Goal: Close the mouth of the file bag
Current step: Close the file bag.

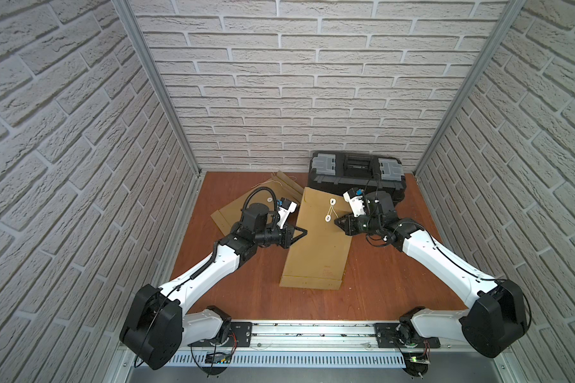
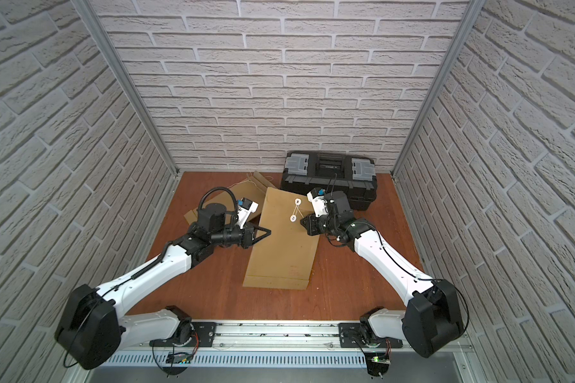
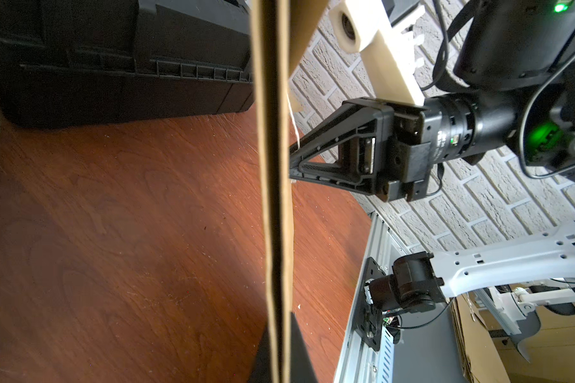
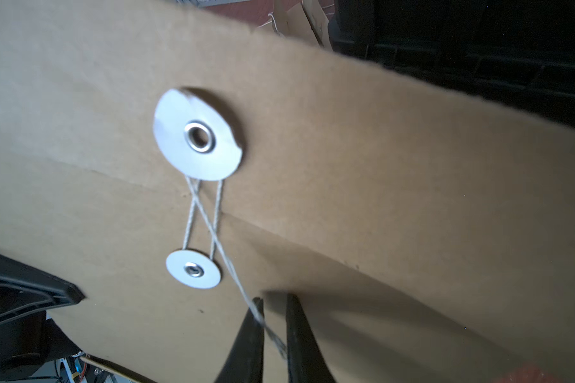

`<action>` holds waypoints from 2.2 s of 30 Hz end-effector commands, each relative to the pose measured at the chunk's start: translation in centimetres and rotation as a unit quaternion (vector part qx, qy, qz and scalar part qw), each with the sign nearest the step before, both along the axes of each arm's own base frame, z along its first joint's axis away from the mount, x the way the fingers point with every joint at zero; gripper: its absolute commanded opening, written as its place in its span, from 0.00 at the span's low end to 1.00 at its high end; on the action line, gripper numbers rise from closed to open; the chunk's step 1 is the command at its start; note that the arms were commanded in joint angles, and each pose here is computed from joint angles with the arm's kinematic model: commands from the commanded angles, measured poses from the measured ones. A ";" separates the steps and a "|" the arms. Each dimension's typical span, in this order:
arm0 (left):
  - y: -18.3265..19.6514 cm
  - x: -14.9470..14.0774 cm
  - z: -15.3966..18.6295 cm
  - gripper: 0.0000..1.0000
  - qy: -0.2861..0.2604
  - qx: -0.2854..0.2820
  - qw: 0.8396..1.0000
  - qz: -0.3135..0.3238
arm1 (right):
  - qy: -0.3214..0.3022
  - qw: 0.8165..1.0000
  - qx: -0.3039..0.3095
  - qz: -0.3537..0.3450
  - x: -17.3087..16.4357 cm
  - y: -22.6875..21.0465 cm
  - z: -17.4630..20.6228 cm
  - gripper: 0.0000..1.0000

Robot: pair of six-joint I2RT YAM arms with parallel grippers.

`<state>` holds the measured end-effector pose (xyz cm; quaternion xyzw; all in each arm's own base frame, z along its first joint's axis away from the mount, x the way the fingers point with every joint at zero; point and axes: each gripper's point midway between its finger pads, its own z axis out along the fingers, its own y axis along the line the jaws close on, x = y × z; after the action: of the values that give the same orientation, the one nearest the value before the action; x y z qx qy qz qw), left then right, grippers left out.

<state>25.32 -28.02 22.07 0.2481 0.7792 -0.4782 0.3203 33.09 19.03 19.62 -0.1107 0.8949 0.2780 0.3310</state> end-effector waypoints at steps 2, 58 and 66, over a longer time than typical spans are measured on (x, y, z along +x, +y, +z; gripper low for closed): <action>-0.2 0.3 2.7 0.00 -0.046 -0.019 0.999 -0.005 | -0.031 0.999 0.037 -0.001 0.4 0.3 1.8 0.17; -1.0 0.1 2.5 0.00 -0.053 0.003 0.998 -0.023 | 0.016 0.971 -0.238 -0.012 4.3 0.7 10.1 0.03; -1.0 0.2 2.6 0.00 -0.054 0.001 0.998 -0.024 | 0.018 0.972 -0.236 0.012 2.9 2.3 10.3 0.03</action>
<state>25.16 -28.47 22.82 0.2737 0.7767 -0.4653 0.3246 36.46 21.05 29.43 -0.1858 0.9420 0.0611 0.2729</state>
